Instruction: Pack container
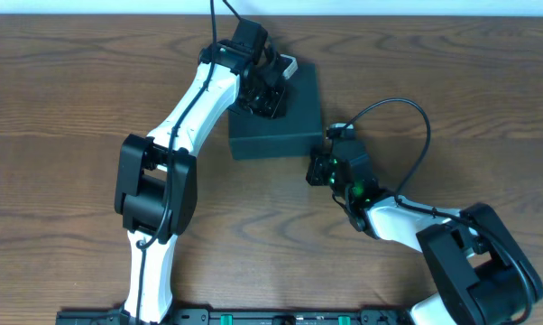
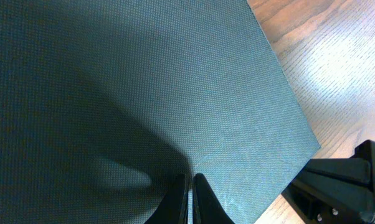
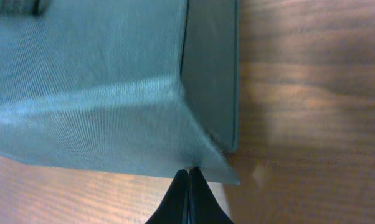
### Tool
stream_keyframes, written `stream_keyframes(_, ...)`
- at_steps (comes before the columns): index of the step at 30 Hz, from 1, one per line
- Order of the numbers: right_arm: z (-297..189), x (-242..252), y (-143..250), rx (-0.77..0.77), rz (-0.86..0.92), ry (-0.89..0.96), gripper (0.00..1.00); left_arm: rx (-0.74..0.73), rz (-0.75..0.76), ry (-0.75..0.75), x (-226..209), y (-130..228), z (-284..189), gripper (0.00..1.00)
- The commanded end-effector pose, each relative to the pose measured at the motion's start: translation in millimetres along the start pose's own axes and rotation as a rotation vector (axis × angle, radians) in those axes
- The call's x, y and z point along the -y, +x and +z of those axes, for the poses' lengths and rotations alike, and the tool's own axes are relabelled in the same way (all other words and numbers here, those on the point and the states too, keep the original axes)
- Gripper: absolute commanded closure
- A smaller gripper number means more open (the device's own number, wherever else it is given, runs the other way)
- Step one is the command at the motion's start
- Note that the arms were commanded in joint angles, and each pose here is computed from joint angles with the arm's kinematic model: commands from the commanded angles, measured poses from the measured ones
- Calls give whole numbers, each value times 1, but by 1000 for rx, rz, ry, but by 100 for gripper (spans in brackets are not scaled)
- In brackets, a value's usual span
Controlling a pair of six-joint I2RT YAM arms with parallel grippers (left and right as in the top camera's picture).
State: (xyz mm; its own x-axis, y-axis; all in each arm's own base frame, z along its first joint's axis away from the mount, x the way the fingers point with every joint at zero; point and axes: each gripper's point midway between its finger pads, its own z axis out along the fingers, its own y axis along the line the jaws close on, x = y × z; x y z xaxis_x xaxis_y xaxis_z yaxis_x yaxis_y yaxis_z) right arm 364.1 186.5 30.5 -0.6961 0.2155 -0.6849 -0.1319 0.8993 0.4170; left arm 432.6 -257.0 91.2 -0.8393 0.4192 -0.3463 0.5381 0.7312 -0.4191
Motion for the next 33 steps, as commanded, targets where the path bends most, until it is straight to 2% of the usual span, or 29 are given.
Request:
stream_keyframes(1,1,8,-6,43,18,51,99,-36,-1,0,-7,9,13,94)
stream_keyframes(12,1,4,-12,67,18,35,98,-36,-2,1,-7,9,13,94)
stream_keyframes(19,-18,-20,-3,-46,-32,-102,98,-30,-6,-3,-4,8,0,94)
stream_keyframes(23,-49,-29,-26,-10,-113,-145,99,5,5,-9,4,3,-23,94)
stream_keyframes(29,-106,-47,-76,144,-167,-230,99,66,34,-15,35,1,-81,94)
stream_keyframes(33,-135,-61,-86,173,-177,-318,99,84,49,-18,57,12,-119,94)
